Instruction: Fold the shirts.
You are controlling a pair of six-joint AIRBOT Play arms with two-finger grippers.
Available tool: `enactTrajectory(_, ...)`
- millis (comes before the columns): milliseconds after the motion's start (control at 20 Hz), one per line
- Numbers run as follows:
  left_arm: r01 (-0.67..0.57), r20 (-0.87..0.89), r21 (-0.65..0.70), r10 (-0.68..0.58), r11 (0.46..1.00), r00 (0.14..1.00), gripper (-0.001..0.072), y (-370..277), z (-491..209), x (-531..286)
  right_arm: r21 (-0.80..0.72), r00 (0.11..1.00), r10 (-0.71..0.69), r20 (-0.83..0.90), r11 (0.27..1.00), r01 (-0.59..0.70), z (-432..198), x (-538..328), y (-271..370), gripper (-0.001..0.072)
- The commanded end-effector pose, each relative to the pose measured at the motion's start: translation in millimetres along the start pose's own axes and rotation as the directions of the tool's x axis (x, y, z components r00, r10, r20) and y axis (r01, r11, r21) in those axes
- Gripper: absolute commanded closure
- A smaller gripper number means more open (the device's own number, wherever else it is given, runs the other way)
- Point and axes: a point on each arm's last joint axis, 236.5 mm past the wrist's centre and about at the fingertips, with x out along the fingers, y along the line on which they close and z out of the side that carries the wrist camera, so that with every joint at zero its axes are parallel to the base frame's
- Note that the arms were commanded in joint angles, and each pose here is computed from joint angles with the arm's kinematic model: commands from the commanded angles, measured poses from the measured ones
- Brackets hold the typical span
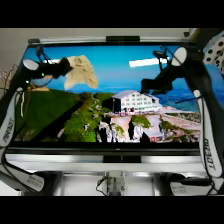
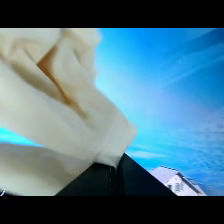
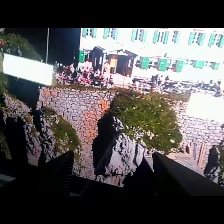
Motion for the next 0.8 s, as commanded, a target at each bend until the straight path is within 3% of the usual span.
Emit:
enactTrajectory(0, 0.171, 0.157, 0.36, -0.24, 0.917, 0.958, 0.0673, -162, 35, -115, -0.01, 0.976, -0.116, 0.185, 0.993, 0.12, -1, -76, -17, 0.0101)
enactTrajectory(150, 0.318, 0.124, 0.493, -0.427, 0.81, 0.896, 0.0672, -273, -8, -191, 0.038, 0.902, -0.194, 0.386, 0.98, 0.194, -22, -166, -25, 0.0101)
enactTrajectory(250, 0.398, 0.028, 0.513, -0.478, 0.761, 0.878, 0.0673, -313, -53, -195, 0.086, 0.837, -0.22, 0.501, 0.975, 0.204, -43, -218, -28, 0.0101)
enactTrajectory(450, 0.422, -0.239, 0.44, -0.35, 0.792, 0.906, 0.0672, -312, -181, -114, 0.162, 0.733, -0.216, 0.645, 0.976, 0.145, -100, -291, -24, 0.0101)
enactTrajectory(600, 0.388, -0.416, 0.343, -0.232, 0.856, 0.879, 0.067, -280, -274, -41, 0.189, 0.755, -0.222, 0.616, 0.973, 0.132, -132, -295, -26, 0.0101)
enactTrajectory(650, 0.376, -0.46, 0.276, -0.222, 0.884, 0.86, 0.0611, -274, -296, -22, 0.195, 0.78, -0.229, 0.583, 0.971, 0.14, -140, -289, -27, 0.0101)
enactTrajectory(700, 0.377, -0.495, 0.207, -0.236, 0.903, 0.836, 0.0363, -272, -311, -11, 0.198, 0.799, -0.235, 0.553, 0.969, 0.147, -144, -283, -29, 0.0101)
enactTrajectory(750, 0.373, -0.519, 0.129, -0.257, 0.919, 0.815, 0.0048, -270, -317, -4, 0.202, 0.818, -0.241, 0.522, 0.967, 0.156, -146, -277, -30, 0.01)
